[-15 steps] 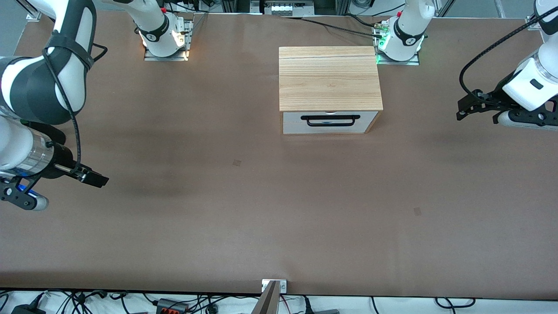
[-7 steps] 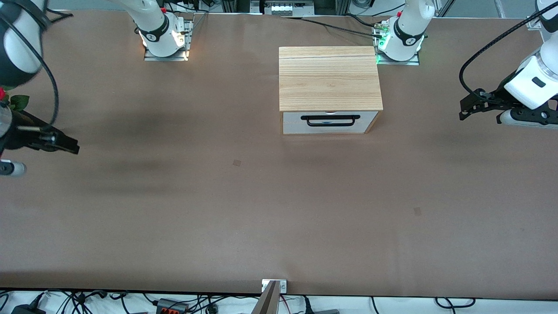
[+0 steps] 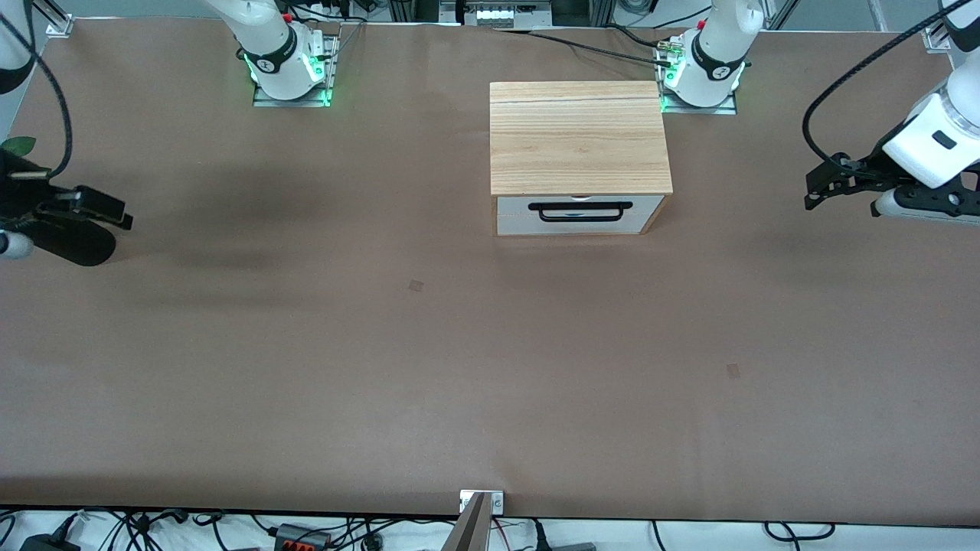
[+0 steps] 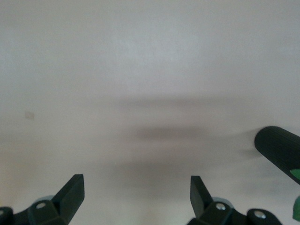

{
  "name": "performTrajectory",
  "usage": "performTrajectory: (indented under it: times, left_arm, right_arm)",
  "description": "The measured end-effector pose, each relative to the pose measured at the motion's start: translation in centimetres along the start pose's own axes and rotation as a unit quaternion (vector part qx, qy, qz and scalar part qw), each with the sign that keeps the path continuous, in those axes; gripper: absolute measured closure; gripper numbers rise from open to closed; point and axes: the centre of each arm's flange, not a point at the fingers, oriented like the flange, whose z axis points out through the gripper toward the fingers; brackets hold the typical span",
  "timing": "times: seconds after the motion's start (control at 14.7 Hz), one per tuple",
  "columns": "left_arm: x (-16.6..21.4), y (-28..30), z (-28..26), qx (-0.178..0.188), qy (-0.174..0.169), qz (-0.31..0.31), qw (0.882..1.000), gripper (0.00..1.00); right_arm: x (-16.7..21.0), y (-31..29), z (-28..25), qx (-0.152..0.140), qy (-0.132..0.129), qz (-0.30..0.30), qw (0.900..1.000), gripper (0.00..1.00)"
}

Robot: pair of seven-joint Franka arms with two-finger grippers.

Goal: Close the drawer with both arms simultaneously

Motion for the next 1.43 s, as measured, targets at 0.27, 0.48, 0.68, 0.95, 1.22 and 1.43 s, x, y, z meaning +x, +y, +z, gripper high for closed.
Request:
performTrajectory:
  times: [0.27,0.48,0.68,0.95,1.22,1.43]
  left_arm:
    - [0.0,0.6,0.0,0.0,0.0,0.005,1.0,0.0]
    - [0.0,0.4,-0.1,0.0,0.0,0.003,1.0,0.0]
    - [0.0,0.4,-0.1,0.0,0.0,0.003,1.0,0.0]
    - [0.0,0.4,0.0,0.0,-0.001,0.003,1.0,0.0]
    - [-0.1,0.4,0.0,0.0,-0.004,0.003,1.0,0.0]
    - [-0.2,0.4,0.1,0.0,-0.01,0.003,1.0,0.0]
  right_arm:
    - [-2.0,-2.3,0.6,-0.017,-0.017,-0.029,0.999,0.0]
    - [-2.3,-2.1,0.6,-0.019,-0.021,-0.028,0.999,0.0]
    - [-2.3,-1.9,0.6,-0.023,-0.02,-0.027,0.999,0.0]
    - [-2.3,-2.0,0.6,-0.03,-0.02,-0.03,0.999,0.0]
    - [-2.3,-2.1,0.6,-0.032,-0.021,-0.031,0.999,0.0]
    - [-2.3,-2.1,0.6,-0.033,-0.021,-0.031,0.999,0.0]
